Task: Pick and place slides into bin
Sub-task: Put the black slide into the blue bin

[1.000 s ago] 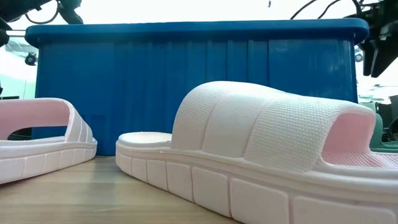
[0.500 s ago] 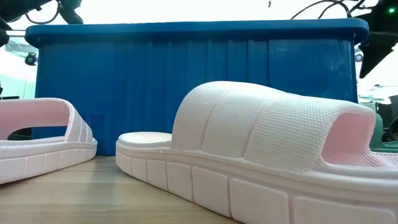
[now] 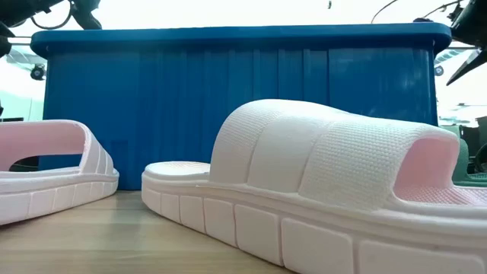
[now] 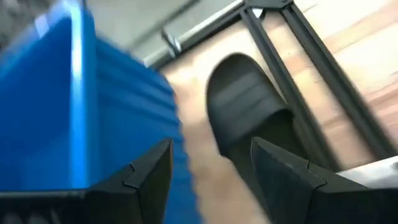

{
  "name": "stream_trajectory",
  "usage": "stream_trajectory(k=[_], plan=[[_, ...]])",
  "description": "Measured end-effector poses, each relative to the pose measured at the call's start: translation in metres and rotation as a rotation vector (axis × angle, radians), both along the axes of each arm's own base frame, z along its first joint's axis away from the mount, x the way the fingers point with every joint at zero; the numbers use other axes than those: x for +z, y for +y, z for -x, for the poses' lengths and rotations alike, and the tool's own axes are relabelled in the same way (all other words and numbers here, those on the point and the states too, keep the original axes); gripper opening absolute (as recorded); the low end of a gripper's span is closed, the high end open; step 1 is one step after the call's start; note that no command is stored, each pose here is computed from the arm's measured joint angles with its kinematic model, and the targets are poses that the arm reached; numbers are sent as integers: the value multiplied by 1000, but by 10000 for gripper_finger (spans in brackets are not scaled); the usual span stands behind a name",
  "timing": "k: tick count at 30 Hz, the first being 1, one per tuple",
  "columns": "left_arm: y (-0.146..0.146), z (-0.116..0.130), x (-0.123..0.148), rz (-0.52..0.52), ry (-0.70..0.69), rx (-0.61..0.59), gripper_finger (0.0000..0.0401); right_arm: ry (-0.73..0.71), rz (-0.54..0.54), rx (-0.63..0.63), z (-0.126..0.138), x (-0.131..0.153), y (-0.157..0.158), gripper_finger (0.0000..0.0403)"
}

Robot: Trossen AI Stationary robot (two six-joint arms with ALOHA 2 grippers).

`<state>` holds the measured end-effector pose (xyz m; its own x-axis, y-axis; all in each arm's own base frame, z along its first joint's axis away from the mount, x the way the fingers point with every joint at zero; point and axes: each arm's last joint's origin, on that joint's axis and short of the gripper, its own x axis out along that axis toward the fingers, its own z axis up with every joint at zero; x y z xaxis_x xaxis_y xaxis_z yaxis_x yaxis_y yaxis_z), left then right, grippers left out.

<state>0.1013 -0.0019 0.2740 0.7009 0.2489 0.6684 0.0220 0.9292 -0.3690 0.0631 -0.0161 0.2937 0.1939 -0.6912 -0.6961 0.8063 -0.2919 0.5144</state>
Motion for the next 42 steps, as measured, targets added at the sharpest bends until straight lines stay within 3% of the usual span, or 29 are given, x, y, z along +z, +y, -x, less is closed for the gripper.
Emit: stream_trajectory(k=[6,15,23,28,32,42], plan=[[0,0,0,1,0,-1,222,-122,75,-154,-1,-15,-2,207],[0,0,0,1,1,-1,222,-168,15,-181,-15,-39,-4,207],[0,0,0,1,0,-1,222,-166,2,-337,-12,-40,-17,207],[0,0,0,19,-7,-18,222,-145,-91,-285,-18,-40,-26,207],[0,0,0,19,-6,-18,222,-162,-100,-209,-28,-37,-37,207],[0,0,0,36,-13,-34,222,-64,-325,-272,-31,-65,-56,205]])
